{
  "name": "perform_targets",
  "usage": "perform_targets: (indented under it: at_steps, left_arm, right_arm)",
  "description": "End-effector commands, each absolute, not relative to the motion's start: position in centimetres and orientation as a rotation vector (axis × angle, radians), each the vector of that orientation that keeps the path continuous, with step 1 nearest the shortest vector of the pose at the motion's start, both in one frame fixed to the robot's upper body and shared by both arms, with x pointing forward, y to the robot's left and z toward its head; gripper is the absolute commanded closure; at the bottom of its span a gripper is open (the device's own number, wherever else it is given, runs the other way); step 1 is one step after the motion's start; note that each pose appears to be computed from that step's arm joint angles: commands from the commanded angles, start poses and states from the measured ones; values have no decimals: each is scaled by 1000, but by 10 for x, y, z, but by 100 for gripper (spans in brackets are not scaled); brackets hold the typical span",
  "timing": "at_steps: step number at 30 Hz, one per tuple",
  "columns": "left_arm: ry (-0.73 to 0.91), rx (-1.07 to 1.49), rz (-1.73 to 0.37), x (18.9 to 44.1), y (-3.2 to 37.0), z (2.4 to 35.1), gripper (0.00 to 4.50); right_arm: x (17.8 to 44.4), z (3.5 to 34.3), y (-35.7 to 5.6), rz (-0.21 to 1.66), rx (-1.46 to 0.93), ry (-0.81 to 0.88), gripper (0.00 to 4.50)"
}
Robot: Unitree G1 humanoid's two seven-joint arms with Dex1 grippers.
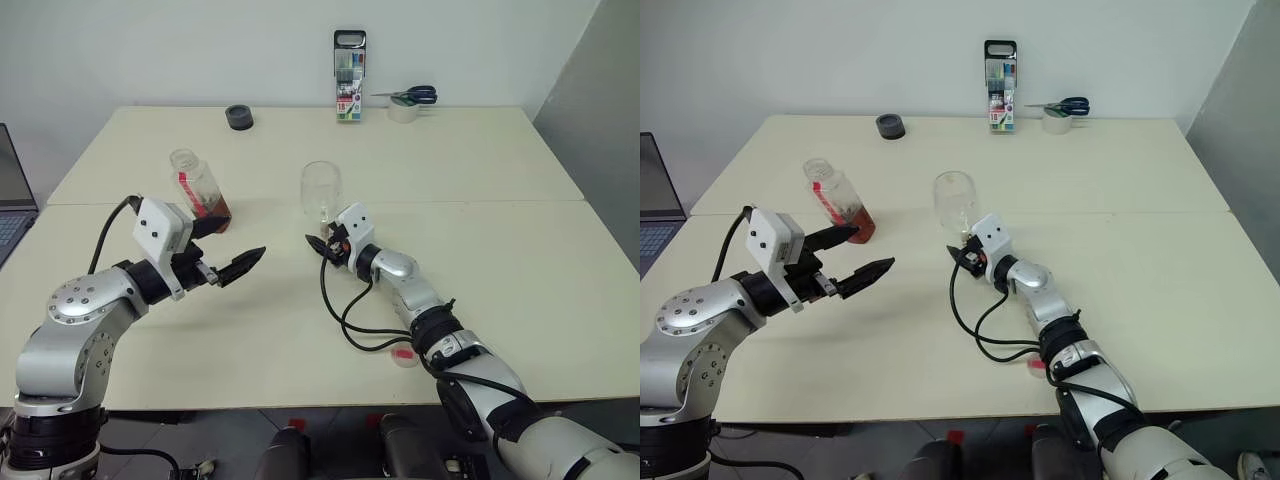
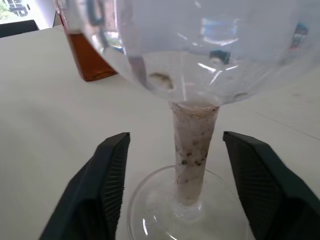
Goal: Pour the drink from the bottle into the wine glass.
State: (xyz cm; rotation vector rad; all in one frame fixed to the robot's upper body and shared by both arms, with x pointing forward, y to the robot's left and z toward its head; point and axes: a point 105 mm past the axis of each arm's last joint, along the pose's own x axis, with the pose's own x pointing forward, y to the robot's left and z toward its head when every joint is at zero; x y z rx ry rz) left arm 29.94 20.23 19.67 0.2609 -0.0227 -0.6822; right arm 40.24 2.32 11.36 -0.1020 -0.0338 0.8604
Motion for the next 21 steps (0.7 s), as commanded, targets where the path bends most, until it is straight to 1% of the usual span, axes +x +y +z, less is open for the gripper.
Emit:
perform_targets:
  at_steps: [1,8,14,21]
  left_arm:
    - [-98,279,-681,297,199,214,0]
    - [-136,267,-684,299,194,222,0]
    - [-145,260,-699,302,188,220,0]
    - [-139,231,-692,306,182,211,0]
  right_arm:
    - [402,130,28,884,-101,-96,5]
    - [401,131,20,899,-126,-102,5]
    - [398,128,-3,884,-167,-100,5]
    - [383,129,-37,874,-221,-75,5]
